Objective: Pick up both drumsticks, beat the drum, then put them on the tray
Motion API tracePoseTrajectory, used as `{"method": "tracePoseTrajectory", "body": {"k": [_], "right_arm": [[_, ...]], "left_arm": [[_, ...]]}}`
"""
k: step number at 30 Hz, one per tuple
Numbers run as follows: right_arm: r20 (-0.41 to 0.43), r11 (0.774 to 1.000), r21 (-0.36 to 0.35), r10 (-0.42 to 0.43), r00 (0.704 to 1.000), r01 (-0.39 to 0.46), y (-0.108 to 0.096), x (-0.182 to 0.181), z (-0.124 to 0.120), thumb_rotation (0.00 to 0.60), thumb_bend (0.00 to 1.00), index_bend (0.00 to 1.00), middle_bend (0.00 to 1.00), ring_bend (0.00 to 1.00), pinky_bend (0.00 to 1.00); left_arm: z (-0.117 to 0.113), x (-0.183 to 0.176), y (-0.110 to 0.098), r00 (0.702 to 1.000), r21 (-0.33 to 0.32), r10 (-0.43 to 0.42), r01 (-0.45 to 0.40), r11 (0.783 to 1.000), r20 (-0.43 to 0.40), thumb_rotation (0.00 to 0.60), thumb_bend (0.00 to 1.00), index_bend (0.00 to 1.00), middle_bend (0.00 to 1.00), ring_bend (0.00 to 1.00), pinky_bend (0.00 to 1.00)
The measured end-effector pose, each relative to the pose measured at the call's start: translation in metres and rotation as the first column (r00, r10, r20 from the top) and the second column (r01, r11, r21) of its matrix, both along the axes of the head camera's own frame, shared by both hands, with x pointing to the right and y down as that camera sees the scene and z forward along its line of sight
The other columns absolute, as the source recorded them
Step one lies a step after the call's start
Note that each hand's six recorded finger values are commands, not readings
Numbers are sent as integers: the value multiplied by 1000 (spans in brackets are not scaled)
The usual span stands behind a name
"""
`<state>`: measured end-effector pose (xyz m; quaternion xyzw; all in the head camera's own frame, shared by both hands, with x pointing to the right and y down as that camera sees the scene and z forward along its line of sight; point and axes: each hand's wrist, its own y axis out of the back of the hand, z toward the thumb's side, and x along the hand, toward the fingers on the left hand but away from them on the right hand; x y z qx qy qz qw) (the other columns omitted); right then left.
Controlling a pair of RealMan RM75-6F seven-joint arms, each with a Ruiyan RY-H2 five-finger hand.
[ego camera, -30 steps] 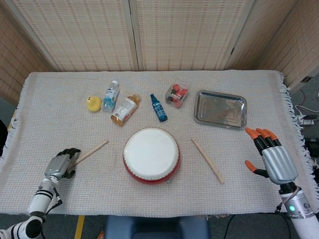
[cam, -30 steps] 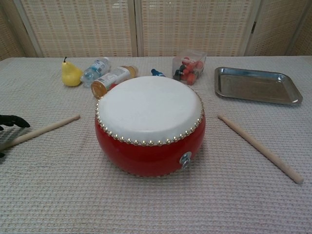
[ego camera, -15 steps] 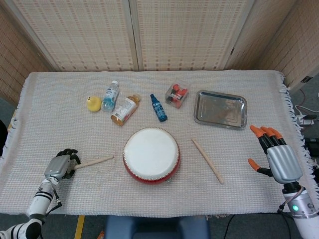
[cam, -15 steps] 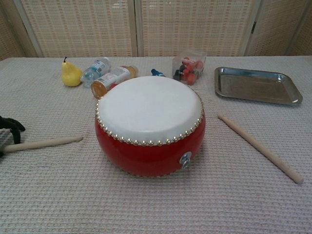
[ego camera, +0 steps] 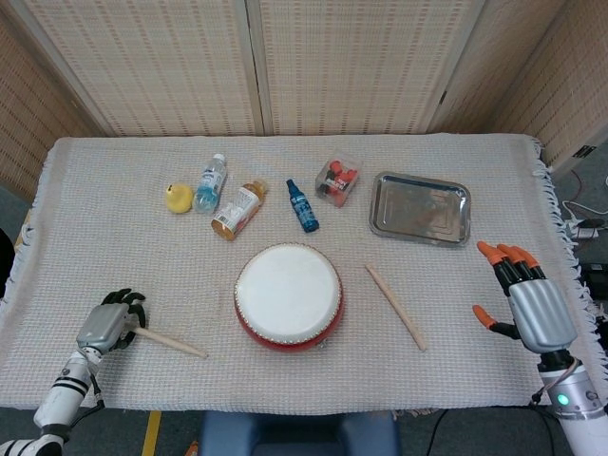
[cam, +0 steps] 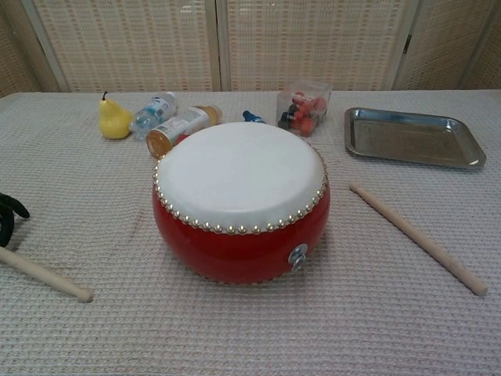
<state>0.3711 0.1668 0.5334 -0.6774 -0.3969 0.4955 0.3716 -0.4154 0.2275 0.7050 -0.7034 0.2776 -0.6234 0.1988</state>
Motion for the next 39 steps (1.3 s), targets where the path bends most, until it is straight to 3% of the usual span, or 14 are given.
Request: {"method": "tracePoseTrajectory", "body": {"k": [8,14,16,19,25,39], "right_arm": [[2,1000,-6,10,1000,-10,3,2,0,600,249,59,135,0,120],[0,1000,-7,14,1000,-14,3,3,0,600,248,59,135,0,120],[3,1000,-8,15,1000,-15,3,3,0,600,248,59,136,0,121],[6,1000,-12,17,1000,-17,3,4,1,600,248,59,136,0,121],[10,1000,-17,14,1000,-14,3,3,3,600,248,59,135,0,121],[11,999,-27,33,999,-33,5,10,6,600,248,59,135,0,120]], "left_arm": [[1,-15,3,998,9,-53,53,999,17,600,365,516,187,76,77],[0,-19,4,996,21,-88,87,996,23,600,365,300,152,76,78],[-3,-17,4,997,35,-73,72,997,17,600,366,328,157,77,78],[-9,-11,3,1000,73,-31,31,997,-4,600,370,451,191,97,77],[-22,12,11,993,148,97,-86,985,-68,600,366,453,204,105,77],[-7,50,39,974,96,198,-188,978,-108,600,331,456,204,107,77]]}}
